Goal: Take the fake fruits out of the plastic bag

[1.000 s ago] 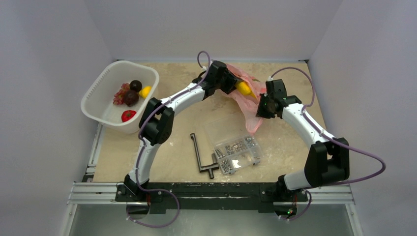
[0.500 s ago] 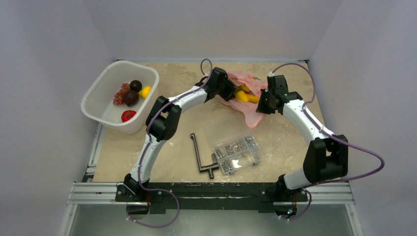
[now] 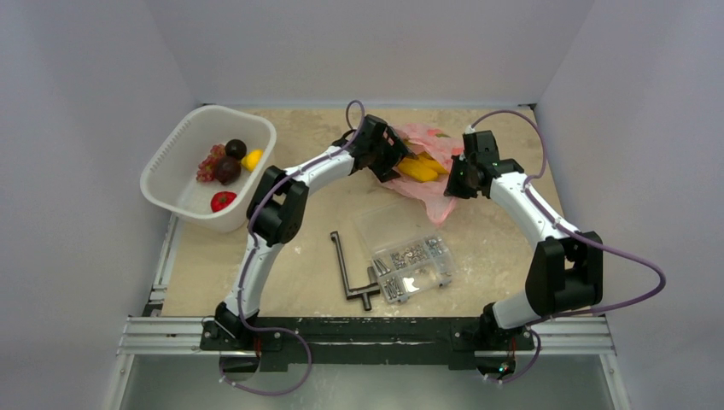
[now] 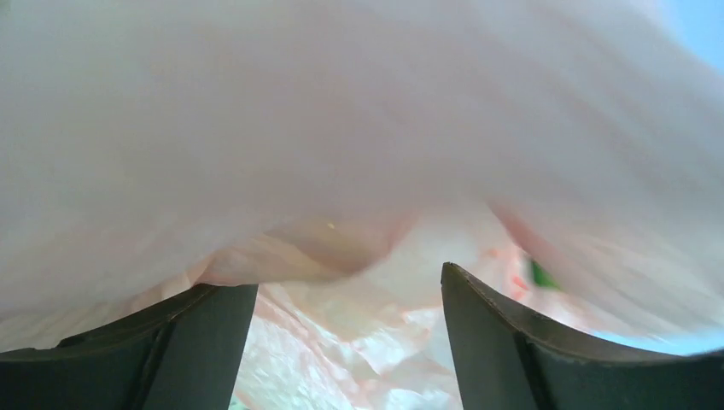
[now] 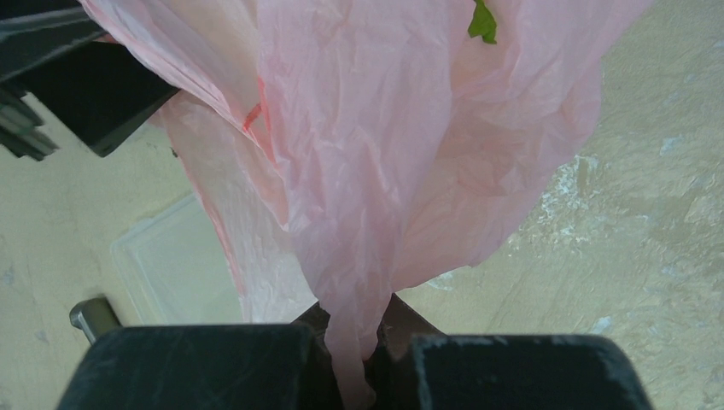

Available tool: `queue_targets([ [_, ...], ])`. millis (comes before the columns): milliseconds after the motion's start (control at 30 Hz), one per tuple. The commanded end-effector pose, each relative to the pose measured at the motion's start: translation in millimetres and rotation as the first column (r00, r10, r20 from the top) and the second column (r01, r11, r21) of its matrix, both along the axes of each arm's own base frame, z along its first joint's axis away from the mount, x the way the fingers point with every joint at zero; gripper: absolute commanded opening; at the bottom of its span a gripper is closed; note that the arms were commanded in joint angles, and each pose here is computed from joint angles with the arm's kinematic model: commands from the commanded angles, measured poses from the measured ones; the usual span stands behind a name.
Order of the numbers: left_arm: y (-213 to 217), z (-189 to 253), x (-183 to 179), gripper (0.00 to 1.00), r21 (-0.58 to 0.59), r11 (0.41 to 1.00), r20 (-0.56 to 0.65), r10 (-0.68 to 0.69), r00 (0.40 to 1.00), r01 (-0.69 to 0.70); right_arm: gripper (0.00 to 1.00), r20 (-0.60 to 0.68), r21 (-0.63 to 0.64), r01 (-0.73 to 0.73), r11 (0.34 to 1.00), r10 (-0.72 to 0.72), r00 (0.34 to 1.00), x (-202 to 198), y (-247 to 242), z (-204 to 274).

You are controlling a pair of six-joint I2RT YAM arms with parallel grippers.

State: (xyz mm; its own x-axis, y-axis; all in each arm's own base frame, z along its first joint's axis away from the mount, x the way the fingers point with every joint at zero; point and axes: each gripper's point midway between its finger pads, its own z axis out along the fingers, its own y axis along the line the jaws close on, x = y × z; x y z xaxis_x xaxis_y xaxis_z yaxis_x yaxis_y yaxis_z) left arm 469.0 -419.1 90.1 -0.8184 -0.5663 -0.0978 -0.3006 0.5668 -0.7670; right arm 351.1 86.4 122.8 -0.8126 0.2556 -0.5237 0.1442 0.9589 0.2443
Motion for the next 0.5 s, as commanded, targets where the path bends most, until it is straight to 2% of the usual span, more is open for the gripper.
queue_targets([
  [0, 4.3, 60.7, 4.6, 0.78, -0.036, 0.999, 0.108, 0.005, 0.994, -0.001, 0.00, 0.033, -0.006, -0.015, 1.000, 0.015, 0.999, 5.0, -0.6, 8.4],
  [167, -10.5, 48.5, 3.4, 0.56, -0.062, 0.998, 0.063, 0.024, 0.998, -0.020, 0.00, 0.037, -0.008, -0.021, 1.000, 0.021, 0.999, 7.6, 0.1, 10.8],
  [233, -12.3, 45.2, 1.8, 0.51, -0.050, 0.998, 0.054, 0.040, 0.998, -0.037, 0.00, 0.039, -0.008, -0.026, 1.000, 0.026, 0.999, 8.0, 0.6, 12.5],
  [467, -20.3, 30.8, -7.5, 0.53, 0.013, 0.994, 0.028, 0.110, 0.994, -0.110, 0.00, 0.038, 0.003, -0.034, 0.999, 0.033, 0.999, 8.9, 3.1, 12.1],
])
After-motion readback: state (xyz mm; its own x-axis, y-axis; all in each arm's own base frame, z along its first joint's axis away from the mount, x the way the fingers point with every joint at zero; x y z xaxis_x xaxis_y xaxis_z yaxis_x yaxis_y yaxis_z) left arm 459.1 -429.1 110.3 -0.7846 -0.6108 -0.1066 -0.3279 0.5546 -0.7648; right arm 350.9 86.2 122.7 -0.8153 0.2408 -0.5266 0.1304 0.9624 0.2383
